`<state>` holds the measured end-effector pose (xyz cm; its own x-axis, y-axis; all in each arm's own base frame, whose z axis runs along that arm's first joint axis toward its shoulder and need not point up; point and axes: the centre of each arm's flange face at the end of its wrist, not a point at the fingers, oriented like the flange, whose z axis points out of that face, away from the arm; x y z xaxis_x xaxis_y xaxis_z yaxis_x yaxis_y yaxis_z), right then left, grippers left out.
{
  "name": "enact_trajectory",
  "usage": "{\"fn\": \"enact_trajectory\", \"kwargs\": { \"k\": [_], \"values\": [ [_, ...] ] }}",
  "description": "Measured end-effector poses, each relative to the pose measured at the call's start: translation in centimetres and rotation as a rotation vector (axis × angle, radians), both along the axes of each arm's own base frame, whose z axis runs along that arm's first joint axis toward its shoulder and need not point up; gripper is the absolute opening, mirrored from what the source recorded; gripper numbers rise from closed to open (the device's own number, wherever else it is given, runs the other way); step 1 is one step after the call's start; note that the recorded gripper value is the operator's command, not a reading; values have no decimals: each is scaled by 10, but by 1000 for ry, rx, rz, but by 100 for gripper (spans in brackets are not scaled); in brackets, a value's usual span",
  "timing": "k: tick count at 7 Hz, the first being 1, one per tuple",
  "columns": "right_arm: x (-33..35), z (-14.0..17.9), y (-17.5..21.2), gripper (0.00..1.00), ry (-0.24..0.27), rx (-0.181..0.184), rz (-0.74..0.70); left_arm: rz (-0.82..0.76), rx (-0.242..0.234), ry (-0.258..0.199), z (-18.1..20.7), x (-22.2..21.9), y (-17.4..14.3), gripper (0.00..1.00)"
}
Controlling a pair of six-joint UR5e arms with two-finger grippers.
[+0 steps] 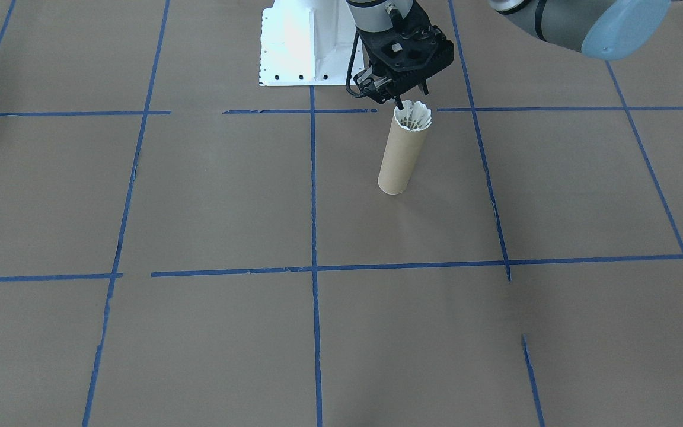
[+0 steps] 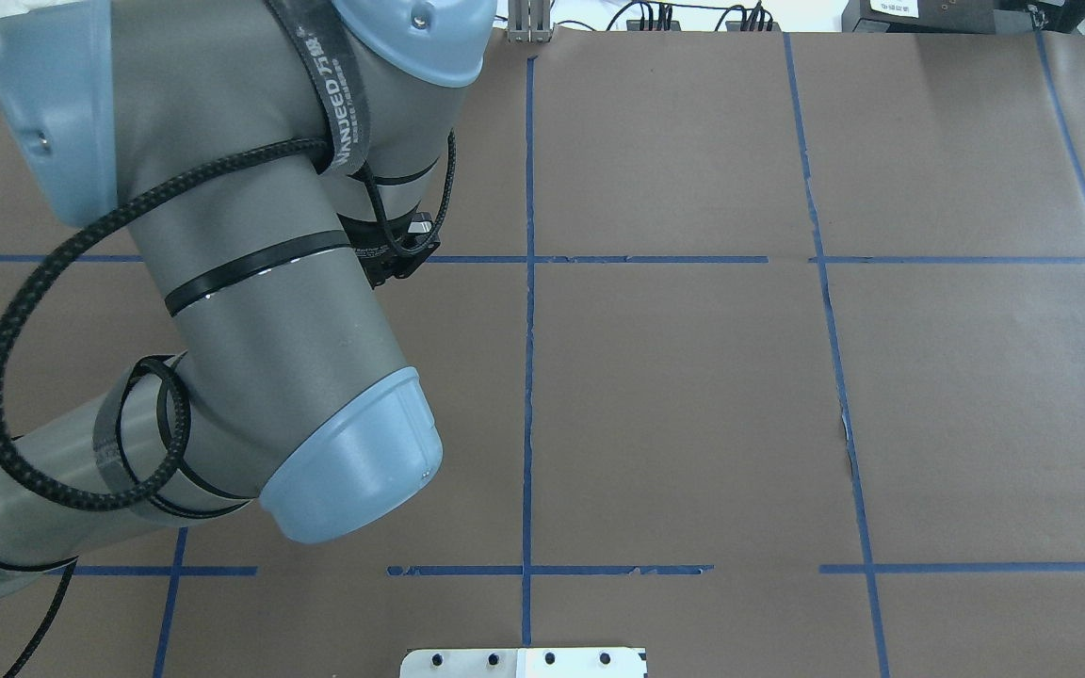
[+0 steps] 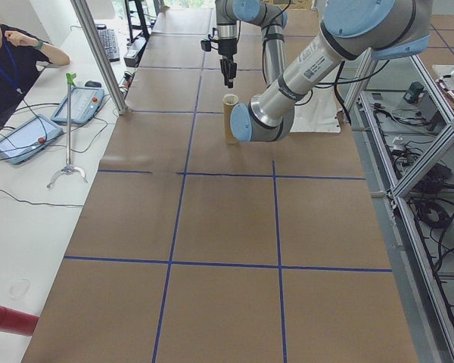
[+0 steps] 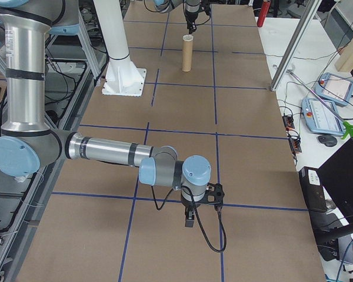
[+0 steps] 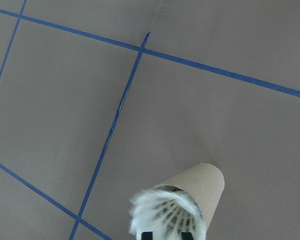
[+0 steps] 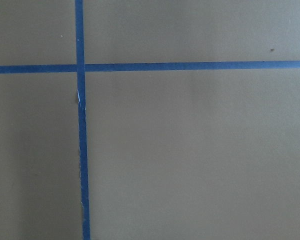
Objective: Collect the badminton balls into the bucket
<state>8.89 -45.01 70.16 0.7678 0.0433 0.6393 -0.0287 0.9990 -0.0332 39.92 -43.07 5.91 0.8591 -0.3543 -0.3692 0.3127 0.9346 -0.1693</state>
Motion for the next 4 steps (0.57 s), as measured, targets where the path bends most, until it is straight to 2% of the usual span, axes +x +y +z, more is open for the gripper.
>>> {"fn": "enact_trajectory", "kwargs": {
  "k": [2,3,4],
  "values": [
    [0,0,0,100,0,0,0,18,29,5,0,-6,2,100],
    [0,0,0,100,0,1,0,47,68,34,3,-20,8,100],
    [0,0,0,100,0,1,0,60,128,84,10,-45,9,100]
  ]
}}
